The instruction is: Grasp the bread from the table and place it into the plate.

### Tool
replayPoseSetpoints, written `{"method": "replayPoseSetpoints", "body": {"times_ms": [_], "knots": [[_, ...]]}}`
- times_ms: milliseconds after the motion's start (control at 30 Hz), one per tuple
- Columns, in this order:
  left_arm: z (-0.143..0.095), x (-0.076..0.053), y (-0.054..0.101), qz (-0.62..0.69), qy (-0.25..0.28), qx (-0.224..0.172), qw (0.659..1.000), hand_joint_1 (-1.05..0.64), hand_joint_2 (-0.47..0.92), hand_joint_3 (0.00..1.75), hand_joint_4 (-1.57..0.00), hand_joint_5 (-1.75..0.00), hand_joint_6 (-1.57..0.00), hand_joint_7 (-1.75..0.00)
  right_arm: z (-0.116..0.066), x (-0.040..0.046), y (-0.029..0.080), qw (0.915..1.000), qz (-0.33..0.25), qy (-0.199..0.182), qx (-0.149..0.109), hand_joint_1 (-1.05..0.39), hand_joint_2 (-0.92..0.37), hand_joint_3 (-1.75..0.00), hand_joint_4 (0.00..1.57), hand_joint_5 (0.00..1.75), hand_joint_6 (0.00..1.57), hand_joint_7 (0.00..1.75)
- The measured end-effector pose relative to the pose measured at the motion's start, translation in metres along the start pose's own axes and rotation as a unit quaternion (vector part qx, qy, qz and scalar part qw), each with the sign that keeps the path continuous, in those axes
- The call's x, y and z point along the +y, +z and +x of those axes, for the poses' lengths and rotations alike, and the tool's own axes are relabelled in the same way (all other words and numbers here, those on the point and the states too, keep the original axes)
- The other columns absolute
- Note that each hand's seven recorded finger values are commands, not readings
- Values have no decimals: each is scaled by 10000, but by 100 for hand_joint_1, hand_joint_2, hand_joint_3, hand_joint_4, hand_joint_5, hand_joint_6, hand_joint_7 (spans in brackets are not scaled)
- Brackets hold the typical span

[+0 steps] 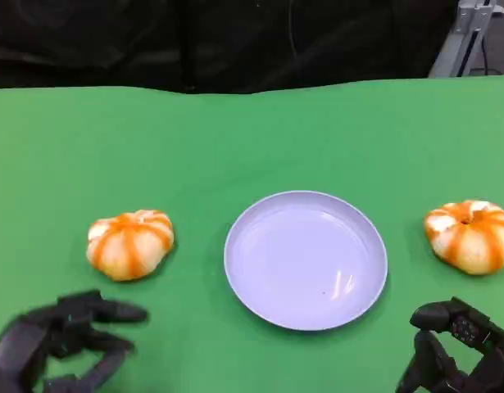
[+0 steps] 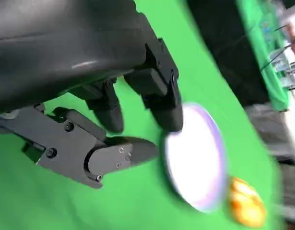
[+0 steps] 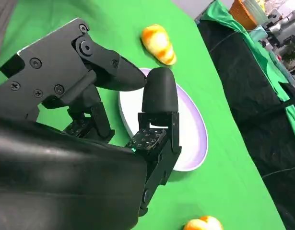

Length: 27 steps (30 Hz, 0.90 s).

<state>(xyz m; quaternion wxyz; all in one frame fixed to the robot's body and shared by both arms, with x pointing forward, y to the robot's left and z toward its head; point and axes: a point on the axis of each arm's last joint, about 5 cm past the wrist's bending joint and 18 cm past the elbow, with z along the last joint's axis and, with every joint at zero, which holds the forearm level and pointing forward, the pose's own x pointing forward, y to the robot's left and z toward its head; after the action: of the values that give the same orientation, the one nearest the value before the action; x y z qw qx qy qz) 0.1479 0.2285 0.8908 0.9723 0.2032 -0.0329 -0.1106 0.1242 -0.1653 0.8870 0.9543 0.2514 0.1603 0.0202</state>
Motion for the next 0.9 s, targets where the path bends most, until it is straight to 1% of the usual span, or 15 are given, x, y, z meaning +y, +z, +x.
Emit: {"method": "replayPoseSetpoints", "body": {"times_ms": [67, 167, 367, 467, 600, 800, 900], "knots": [[89, 67, 79, 827, 140, -252, 9962, -82, 92, 36, -31, -3, -45, 0, 11, 5, 11, 10000, -24, 21, -19, -16, -56, -103, 95, 153, 89, 127], [235, 151, 181, 1842, 337, -453, 9813, -87, 92, 35, -29, -2, -44, 0, 21, 9, 20, 10000, -49, 38, -33, -16, -55, -104, 95, 152, 89, 128], [515, 277, 344, 3220, 421, -801, 9424, -91, 92, 24, -29, -1, -42, 0, 30, 16, 20, 10000, -57, 39, -28, -16, -56, -105, 94, 155, 87, 130], [611, 295, 403, 3565, 364, -900, 9292, -91, 92, 18, -26, 0, -43, 0, 32, 25, 14, 10000, -58, 60, -13, -16, -57, -104, 93, 156, 87, 130], [729, 250, 383, 3754, 163, -785, 9234, -91, 92, 13, -25, 0, -43, 0, 34, 32, 8, 9999, -73, 75, -4, -17, -57, -104, 93, 156, 87, 130], [955, 182, 305, 3814, -173, -424, 9233, -94, 92, 19, -21, 0, -40, 0, 35, 34, 0, 9999, -81, 68, 7, -17, -56, -104, 92, 157, 87, 130], [1029, 161, 301, 3821, -270, -368, 9230, -95, 92, 19, -21, 0, -40, 0, 29, 32, -6, 10000, -81, 52, 19, -17, -55, -104, 93, 156, 88, 129]]}}
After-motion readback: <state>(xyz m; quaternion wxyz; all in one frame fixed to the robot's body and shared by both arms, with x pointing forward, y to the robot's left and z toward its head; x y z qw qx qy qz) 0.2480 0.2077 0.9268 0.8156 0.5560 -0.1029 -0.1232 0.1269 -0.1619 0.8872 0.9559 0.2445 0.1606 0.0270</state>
